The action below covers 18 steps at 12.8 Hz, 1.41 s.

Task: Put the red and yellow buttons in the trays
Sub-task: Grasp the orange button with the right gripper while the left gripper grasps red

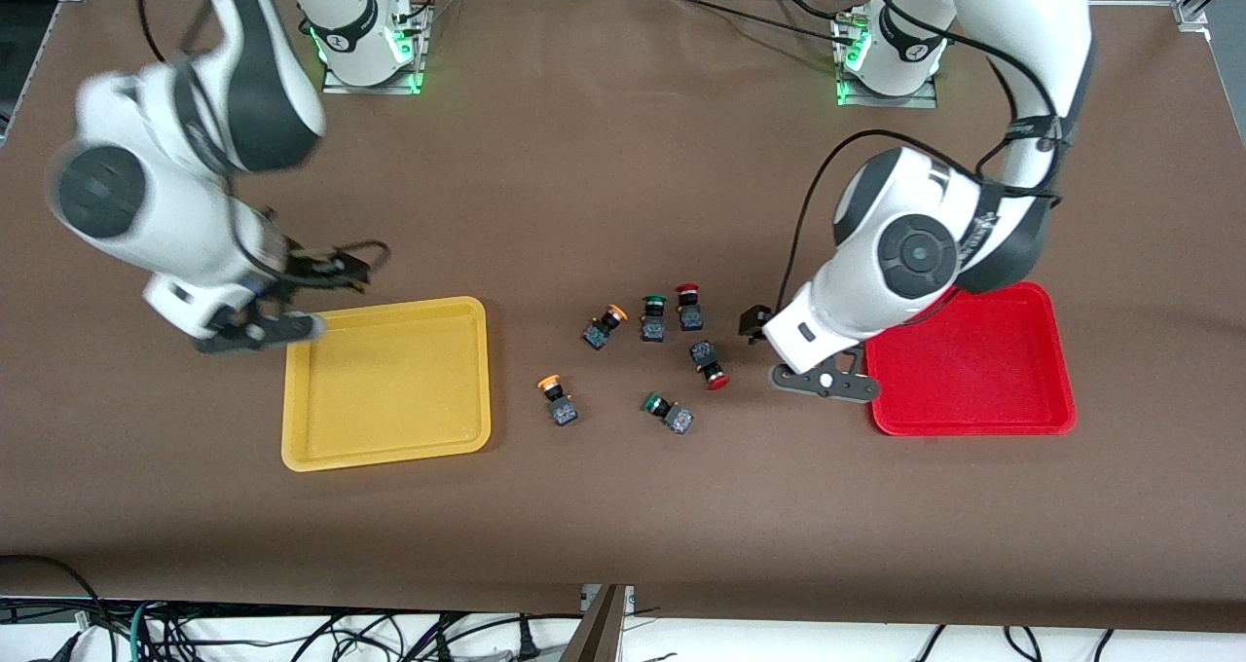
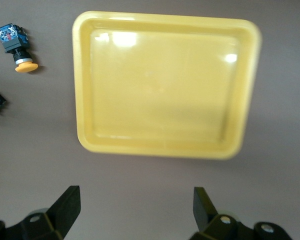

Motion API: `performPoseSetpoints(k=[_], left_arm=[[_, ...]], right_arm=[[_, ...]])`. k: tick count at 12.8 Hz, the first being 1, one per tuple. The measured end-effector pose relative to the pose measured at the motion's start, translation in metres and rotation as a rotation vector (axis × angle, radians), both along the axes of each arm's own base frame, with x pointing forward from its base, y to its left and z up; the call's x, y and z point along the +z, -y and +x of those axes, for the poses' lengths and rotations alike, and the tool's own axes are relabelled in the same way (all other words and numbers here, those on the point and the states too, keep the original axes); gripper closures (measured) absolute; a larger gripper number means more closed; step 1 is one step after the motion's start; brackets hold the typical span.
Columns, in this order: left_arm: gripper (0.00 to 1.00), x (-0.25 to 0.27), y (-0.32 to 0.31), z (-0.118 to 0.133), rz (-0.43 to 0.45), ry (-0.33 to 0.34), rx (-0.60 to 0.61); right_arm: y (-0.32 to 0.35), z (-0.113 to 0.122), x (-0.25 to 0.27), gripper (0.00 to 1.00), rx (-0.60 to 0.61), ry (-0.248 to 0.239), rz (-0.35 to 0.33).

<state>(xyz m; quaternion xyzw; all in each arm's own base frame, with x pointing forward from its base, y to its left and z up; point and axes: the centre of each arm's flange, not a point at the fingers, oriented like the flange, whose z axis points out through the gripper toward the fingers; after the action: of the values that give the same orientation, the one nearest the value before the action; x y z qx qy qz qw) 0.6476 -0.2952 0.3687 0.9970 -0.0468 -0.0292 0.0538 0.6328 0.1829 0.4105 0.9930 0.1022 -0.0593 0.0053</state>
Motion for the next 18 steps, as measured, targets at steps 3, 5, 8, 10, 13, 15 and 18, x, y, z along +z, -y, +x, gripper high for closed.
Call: performPoseSetpoints(k=[3,5,8,10,13,15,18], left_arm=[[0.00,-0.035,0.033,-0.014,0.018,-0.043,0.080],[0.00,-0.067,0.040,-0.021,0.010,-0.032,0.099],[0.00,-0.110,0.048,-0.039,-0.006,-0.007,0.137],[0.00,-0.123,0.066,-0.058,0.008,-0.016,0.150],[0.00,-0.143,0.076,-0.077,0.028,0.004,0.184],[0.00,-0.151,0.079,-0.085,0.038,0.004,0.191],[0.00,-0.160,0.084,-0.094,0.027,0.020,0.202]], right_arm=[[-0.087,0.003,-0.067,0.00,0.096,0.094,0.028],[-0.128,0.007,-0.103,0.00,0.114,0.147,0.056],[-0.164,0.019,-0.153,0.00,0.102,0.181,0.112],[-0.175,0.026,-0.183,0.00,0.086,0.216,0.131],[-0.192,0.028,-0.205,0.00,0.037,0.244,0.158],[-0.202,0.026,-0.212,0.00,0.029,0.266,0.173],[-0.204,0.024,-0.227,0.04,0.024,0.277,0.177]])
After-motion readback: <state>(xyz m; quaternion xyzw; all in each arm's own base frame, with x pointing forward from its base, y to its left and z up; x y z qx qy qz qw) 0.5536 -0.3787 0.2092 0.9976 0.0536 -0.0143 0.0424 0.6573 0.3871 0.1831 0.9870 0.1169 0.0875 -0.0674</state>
